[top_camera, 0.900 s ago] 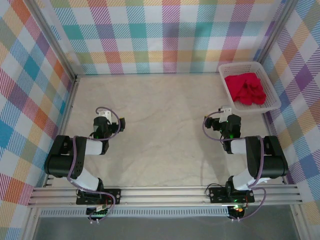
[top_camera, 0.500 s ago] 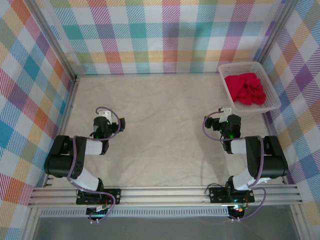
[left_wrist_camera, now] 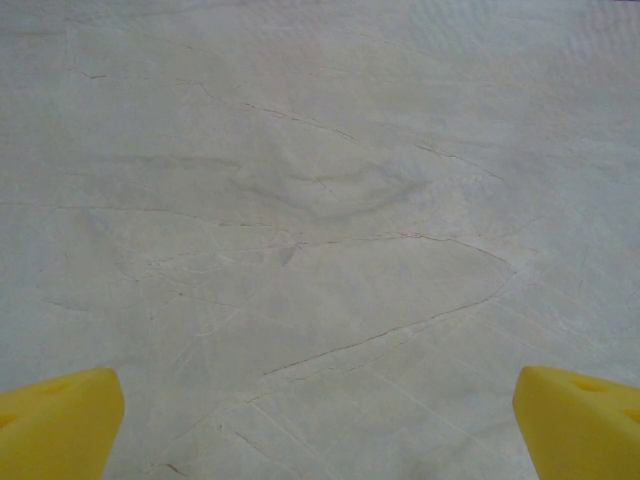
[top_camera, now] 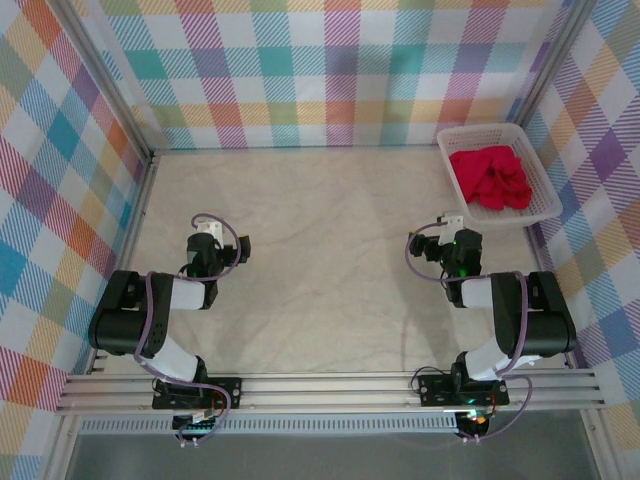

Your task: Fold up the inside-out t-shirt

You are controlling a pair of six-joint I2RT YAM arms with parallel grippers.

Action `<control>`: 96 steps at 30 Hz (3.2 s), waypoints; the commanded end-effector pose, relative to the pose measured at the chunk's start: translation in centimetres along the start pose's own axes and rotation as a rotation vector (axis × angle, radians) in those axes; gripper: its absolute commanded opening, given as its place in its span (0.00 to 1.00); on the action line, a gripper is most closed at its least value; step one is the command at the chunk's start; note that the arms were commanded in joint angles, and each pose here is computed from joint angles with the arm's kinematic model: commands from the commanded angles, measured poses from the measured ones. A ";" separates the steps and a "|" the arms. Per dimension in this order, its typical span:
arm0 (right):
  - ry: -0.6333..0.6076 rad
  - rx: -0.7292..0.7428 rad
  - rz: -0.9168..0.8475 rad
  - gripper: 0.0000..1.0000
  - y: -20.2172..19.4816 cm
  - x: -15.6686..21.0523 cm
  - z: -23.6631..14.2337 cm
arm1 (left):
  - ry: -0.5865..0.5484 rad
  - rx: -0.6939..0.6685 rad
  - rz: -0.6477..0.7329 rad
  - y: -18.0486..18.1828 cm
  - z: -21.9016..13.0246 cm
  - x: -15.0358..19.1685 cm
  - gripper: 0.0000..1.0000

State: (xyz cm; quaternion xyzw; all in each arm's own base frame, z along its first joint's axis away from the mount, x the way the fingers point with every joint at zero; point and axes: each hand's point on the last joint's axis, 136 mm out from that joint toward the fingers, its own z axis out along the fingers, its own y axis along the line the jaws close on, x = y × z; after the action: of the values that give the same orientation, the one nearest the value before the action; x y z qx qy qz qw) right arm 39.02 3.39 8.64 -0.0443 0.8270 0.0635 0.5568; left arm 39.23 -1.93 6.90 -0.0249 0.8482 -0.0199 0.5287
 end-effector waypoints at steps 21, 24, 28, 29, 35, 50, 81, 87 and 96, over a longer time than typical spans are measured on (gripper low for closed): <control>-0.058 0.091 0.040 1.00 -1.2 -3.8 -2.8 | -0.002 -0.091 -0.002 0.6 -1.5 -4.1 1.00; -0.058 0.132 0.117 1.00 -1.5 -7.8 -5.3 | 0.059 -0.159 -0.095 1.5 -4.1 -6.1 1.00; -0.095 0.278 0.261 1.00 -3.9 -12.1 -7.4 | 0.029 -0.092 -0.145 0.5 -5.9 -7.1 1.00; -0.072 0.374 0.377 1.00 -5.3 -11.9 -8.0 | 0.036 -0.110 -0.161 0.7 -6.1 -7.2 1.00; 0.035 0.365 0.595 1.00 -5.3 -13.9 -6.1 | 0.053 -0.274 -0.204 3.5 -7.3 -7.0 1.00; 0.335 0.571 1.284 0.92 -12.3 -11.0 8.0 | 0.116 -0.401 -0.351 5.2 -7.1 -4.7 1.00; 0.094 0.481 1.288 0.00 -13.1 -17.5 8.6 | 0.121 -0.415 -0.367 5.5 -7.2 -4.3 1.00; -0.012 0.401 1.250 0.00 -11.3 -21.0 3.4 | 0.169 -0.424 -0.352 5.4 -6.4 -3.8 1.00; -0.218 0.226 1.194 0.00 -7.4 -29.7 -4.4 | 0.193 -0.354 -0.356 4.2 -5.6 -3.6 1.00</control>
State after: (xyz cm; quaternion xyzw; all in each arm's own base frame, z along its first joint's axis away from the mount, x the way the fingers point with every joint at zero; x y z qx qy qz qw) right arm 48.36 -5.30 30.51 0.5369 0.6799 0.2479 0.4337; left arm 34.88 2.94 11.32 -0.2684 0.8694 0.0464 0.4122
